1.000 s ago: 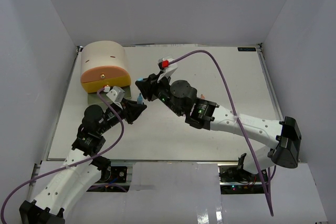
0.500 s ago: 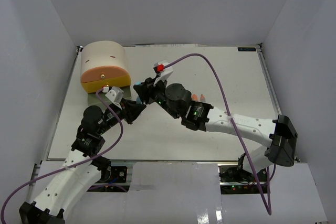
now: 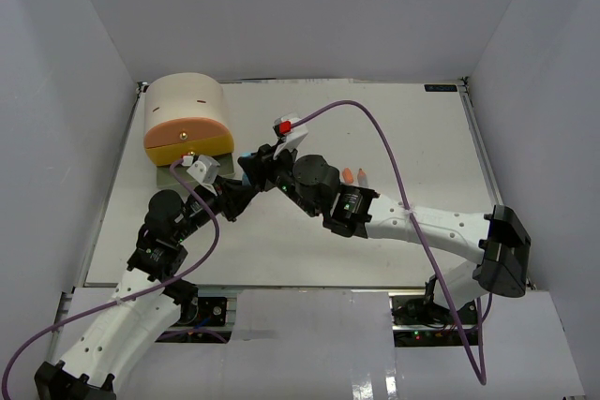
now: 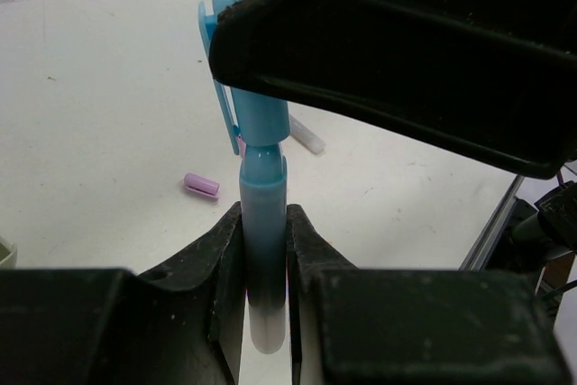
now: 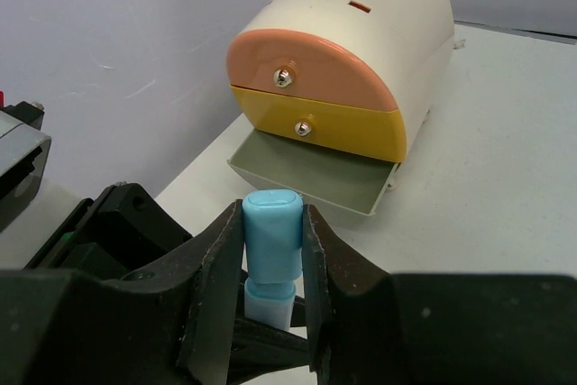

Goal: Sort the stationery into containers
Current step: Close the pen cap on the pen.

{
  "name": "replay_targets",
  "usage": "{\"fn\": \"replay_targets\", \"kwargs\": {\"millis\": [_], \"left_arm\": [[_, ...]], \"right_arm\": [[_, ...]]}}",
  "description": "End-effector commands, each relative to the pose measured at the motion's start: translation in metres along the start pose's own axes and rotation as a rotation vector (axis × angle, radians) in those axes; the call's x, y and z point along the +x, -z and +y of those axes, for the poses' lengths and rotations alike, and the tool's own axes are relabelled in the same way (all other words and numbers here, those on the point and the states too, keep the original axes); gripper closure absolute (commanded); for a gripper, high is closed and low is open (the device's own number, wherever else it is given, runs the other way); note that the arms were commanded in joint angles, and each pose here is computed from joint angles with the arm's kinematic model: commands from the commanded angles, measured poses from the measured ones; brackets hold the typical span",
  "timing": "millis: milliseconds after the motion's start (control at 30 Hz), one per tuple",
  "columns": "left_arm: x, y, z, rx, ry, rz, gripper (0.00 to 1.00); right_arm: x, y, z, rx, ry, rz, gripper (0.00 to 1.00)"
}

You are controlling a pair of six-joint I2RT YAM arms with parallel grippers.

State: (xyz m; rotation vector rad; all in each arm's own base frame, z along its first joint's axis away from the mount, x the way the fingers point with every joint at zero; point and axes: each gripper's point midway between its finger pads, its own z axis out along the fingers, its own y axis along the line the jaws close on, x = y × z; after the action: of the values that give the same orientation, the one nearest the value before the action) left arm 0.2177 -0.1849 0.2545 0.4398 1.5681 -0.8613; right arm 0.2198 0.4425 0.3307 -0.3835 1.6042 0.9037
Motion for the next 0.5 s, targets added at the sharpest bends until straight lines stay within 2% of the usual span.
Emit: {"fn": "replay_targets", "kwargs": {"millis": [0,467], "left_arm": [[-0.008,0.000,0.000,-0.005,-0.006,-0.031,0.92],[-0.033,-0.007,-0.001,0.006,0.001,-0.144,0.92]], "right_arm": [[-0.028,0.003,0.006,-0.002,-0.039,-0.082,0.89],[0.006,0.004,0.005,0.024,-0.065,-0.019,0.90]]}}
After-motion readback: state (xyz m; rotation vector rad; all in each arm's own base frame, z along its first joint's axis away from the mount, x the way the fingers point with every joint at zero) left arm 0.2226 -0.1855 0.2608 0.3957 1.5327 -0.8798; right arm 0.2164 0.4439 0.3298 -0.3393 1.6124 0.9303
